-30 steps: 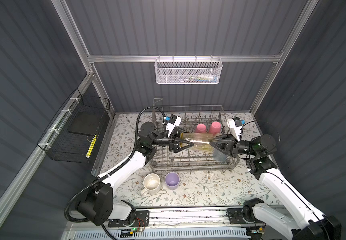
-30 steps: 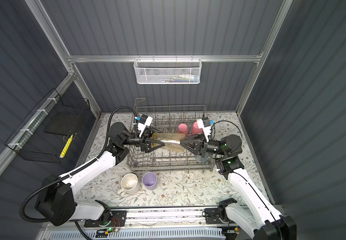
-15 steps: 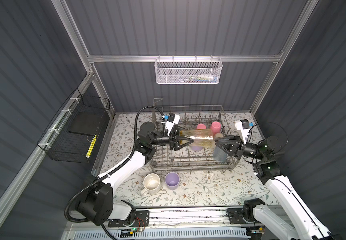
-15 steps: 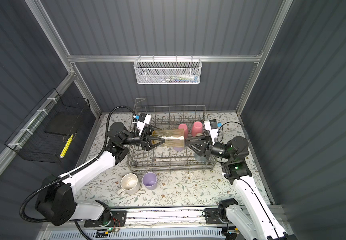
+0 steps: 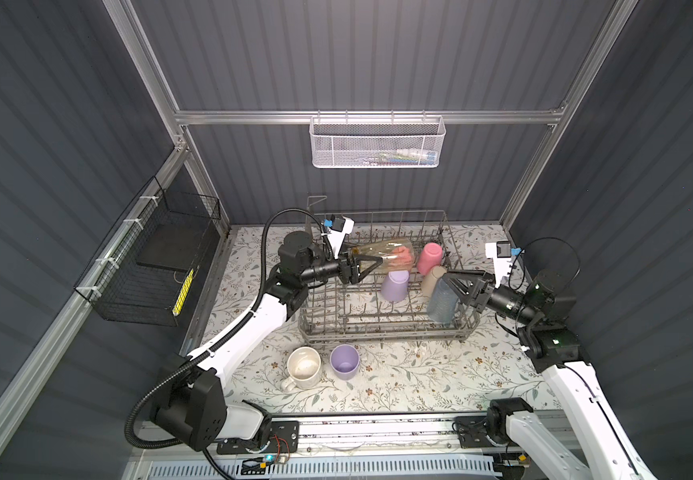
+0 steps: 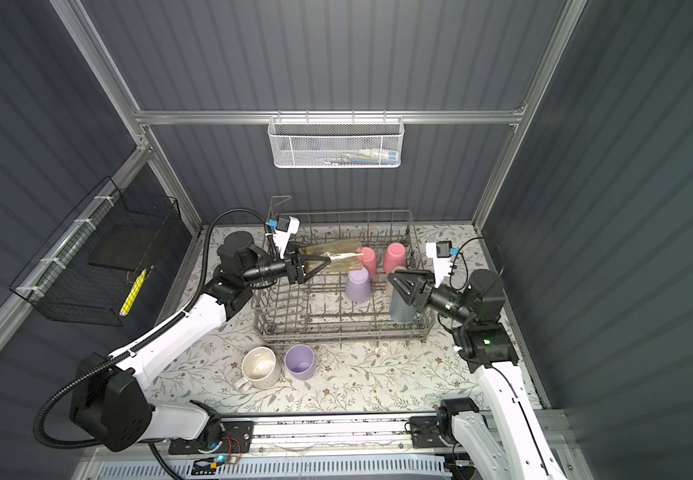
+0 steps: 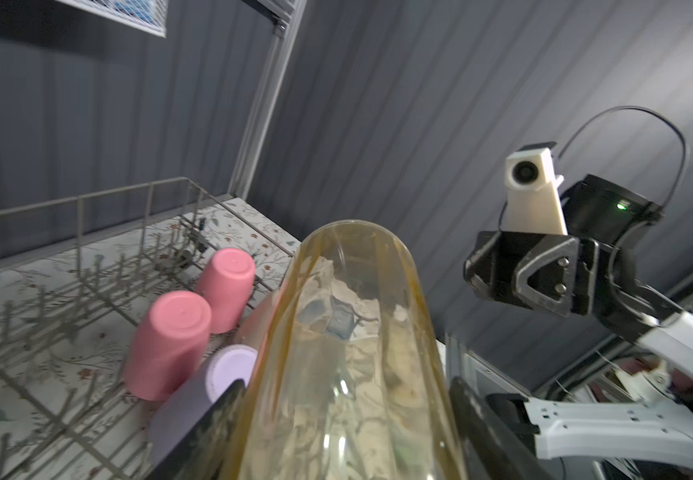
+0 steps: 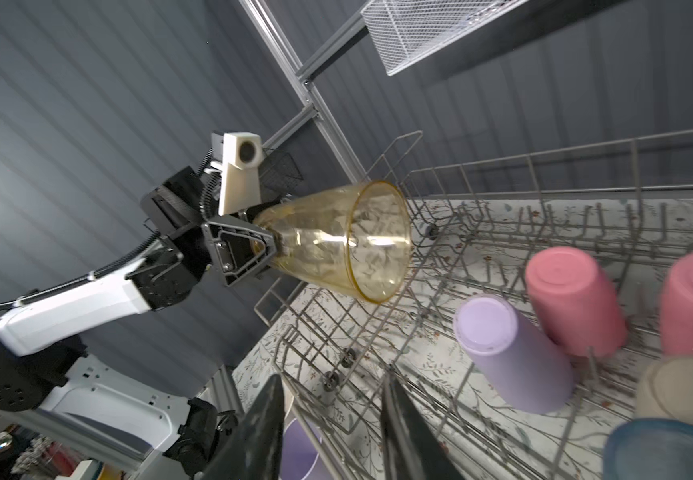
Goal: Load the cups into the dish rack
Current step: 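Open the right gripper and draw it back from the yellow cup, then turn the yellow cup mouth-down with the left gripper beside the pink cups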
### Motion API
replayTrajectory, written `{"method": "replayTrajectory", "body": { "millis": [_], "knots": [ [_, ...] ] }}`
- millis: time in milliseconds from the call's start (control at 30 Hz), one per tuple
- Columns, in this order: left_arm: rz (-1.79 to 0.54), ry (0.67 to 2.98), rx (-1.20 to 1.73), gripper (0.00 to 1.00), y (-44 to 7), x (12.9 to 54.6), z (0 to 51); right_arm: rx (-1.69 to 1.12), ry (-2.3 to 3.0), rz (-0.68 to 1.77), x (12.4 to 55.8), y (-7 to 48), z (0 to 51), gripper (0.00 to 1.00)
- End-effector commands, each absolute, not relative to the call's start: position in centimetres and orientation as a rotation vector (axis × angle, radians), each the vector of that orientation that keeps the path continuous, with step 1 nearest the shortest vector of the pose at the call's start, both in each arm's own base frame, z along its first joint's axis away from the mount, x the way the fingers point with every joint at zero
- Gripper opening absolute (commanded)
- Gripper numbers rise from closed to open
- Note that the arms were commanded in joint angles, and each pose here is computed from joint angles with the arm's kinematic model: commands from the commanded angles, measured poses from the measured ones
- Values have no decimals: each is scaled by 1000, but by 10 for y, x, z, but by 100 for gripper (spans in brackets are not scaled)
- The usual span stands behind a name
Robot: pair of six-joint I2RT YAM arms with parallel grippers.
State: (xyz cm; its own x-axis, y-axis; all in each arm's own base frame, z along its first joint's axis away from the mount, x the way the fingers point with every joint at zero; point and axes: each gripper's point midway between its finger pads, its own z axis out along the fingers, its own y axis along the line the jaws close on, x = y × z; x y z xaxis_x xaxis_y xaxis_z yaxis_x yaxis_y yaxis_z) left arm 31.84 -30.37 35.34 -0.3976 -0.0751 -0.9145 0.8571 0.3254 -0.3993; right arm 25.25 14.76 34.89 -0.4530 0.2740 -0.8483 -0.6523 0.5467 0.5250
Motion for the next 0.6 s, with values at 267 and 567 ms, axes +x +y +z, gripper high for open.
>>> {"method": "replayTrajectory", "body": {
  "millis": [267,567],
  "knots": [
    [-859,1825,642,0,-286,377,359,-233,1845,882,268,125,324,41],
    [-651,2021,624,0,-284,425,328,-217,1891,848,274,121,313,42]
  ]
}}
